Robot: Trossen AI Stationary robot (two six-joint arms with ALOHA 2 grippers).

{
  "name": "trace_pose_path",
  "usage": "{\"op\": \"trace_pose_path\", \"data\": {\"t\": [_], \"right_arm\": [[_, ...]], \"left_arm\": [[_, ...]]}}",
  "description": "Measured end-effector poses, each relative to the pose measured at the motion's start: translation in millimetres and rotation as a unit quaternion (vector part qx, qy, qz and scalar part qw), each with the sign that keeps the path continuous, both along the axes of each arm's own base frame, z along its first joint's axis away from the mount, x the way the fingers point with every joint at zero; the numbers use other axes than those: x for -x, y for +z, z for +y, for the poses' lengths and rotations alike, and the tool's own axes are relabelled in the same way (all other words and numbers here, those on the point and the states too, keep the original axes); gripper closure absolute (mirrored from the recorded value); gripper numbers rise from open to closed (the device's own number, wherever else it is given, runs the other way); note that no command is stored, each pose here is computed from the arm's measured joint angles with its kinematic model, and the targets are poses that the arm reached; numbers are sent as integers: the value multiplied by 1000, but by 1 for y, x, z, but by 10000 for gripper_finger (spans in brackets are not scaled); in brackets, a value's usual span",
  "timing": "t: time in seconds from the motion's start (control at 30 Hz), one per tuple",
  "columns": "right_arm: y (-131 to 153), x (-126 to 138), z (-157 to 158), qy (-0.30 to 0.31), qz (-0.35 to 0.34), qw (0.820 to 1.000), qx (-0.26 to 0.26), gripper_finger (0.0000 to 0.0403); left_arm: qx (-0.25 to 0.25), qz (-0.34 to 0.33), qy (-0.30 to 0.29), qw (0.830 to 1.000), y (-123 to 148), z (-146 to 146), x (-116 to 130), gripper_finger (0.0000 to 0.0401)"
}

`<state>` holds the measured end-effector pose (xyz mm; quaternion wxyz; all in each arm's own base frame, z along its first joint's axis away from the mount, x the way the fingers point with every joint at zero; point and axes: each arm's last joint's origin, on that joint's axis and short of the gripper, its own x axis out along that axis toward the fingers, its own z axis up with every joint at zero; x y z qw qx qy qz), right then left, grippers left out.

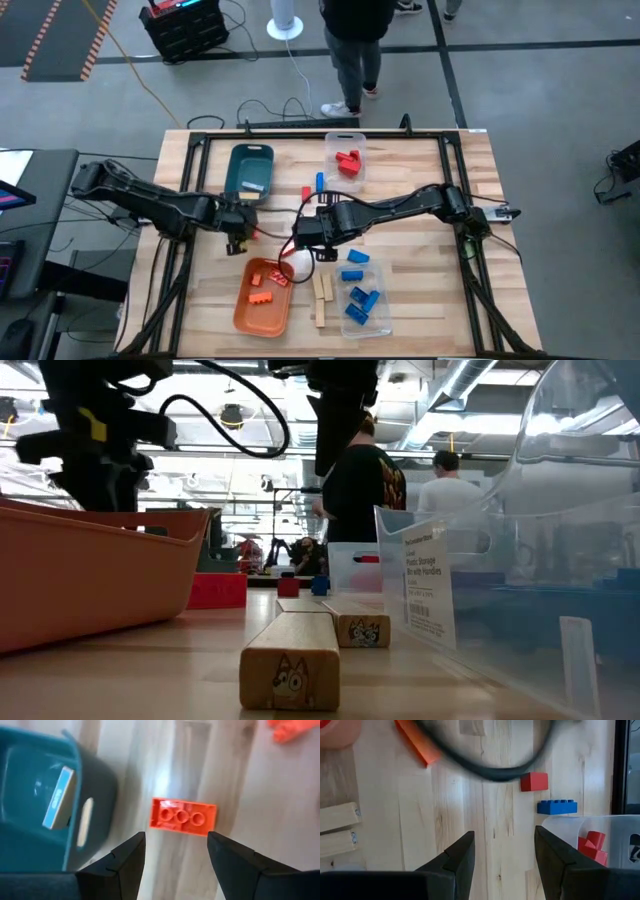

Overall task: Sort blocks
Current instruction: Put the orange game piece into the orange bin

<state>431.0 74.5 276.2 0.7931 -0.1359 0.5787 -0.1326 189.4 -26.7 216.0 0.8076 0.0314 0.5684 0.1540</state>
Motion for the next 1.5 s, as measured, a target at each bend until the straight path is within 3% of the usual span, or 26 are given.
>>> {"op": "trace_pose_path", "data": {"t": [0.07, 0.23, 0.37, 0.63, 0.8, 0.97, 1.1, 1.23, 1.5], "right_arm": [[0, 0, 0, 0, -1, 1000, 0, 226], [0, 0, 0, 1, -2, 1000, 0, 226], [0, 0, 2, 2, -1, 1000, 0, 226], [0, 3, 4, 6, 10, 1000, 1, 226], [-1, 4, 4, 4, 19, 1000, 2, 226], [-1, 5, 7, 6, 19, 1000, 2, 226], [-1, 7, 13, 6, 22, 1000, 1, 226], [-2, 11, 16, 3, 36, 999, 3, 226], [-2, 12, 20, 1, 33, 999, 2, 226]], "left_arm": [[1, 4, 1, 1000, 1, 4, 0, 193], [-23, 30, -95, 995, 1, 5, -1, 193], [-51, 33, -174, 983, 2, 5, -4, 193], [-89, 35, -269, 958, 4, 4, -9, 193], [-122, 63, -353, 926, 4, 4, -9, 193], [-155, 91, -437, 881, 4, 4, -9, 193], [-171, 106, -477, 855, 4, 4, -9, 188], [-183, 123, -514, 829, 3, 4, -8, 174], [-171, 168, -607, 758, -7, 4, 1, 148]]}}
